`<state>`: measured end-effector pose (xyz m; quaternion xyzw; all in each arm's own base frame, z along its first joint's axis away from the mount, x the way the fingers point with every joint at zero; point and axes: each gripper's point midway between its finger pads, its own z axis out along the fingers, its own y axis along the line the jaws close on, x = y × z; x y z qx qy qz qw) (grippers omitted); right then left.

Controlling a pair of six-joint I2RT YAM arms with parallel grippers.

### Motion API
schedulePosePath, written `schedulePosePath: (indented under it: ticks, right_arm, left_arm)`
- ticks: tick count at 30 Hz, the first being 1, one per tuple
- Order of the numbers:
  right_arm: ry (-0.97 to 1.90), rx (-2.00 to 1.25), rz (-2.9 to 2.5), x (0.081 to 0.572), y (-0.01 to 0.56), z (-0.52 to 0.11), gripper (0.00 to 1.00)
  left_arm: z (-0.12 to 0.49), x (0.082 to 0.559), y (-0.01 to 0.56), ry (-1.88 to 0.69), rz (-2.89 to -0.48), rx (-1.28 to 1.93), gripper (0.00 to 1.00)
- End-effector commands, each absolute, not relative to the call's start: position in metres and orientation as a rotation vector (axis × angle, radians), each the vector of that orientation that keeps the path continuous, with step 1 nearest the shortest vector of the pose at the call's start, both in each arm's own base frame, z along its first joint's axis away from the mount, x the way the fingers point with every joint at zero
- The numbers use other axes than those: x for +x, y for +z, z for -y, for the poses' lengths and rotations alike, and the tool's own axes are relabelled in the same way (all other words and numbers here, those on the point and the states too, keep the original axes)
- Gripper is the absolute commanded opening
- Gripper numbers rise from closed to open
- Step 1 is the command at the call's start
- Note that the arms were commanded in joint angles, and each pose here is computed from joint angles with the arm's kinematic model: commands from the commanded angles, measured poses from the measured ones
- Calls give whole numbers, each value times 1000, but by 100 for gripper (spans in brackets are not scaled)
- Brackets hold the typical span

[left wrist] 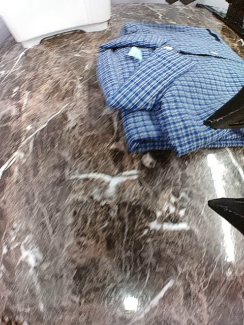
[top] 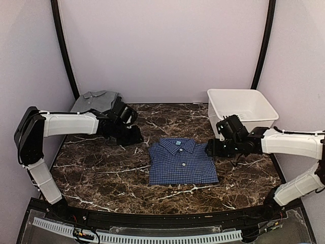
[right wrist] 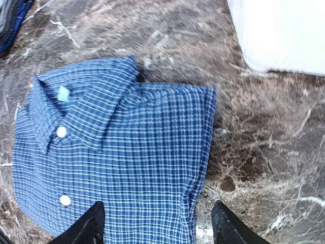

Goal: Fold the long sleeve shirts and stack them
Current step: Move the square-folded shirt to the center of the board.

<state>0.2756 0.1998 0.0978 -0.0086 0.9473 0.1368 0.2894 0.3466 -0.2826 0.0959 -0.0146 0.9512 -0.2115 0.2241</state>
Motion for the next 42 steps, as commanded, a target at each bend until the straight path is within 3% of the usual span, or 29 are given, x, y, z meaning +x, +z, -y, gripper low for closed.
schedulePosePath:
  ticks: [1,10,16,20,29,42]
  right_arm:
    - [438,-45,-2411,289,135,-209,71]
    - [648,-52,-2125,310,209,-232,79]
    - [707,-64,-2008,314,245,-238,79]
    - [707,-70,-1995,313,250,-237,79]
    - [707,-79,-2017,308,244,-235,79]
    - [665,-95,-2033,301,242,-225,79]
  left_arm:
    - [237,376,121,-425,-2546,-98,45]
    - [154,448,120,-247,-2436,-356,46]
    - [112,479,105,-402,-2326,-690,45]
    - [89,488,92,-520,-2243,-876,40]
    - [57,503,58,-638,-2062,-1193,38]
    - [34,527,26,-648,-1947,-1351,36]
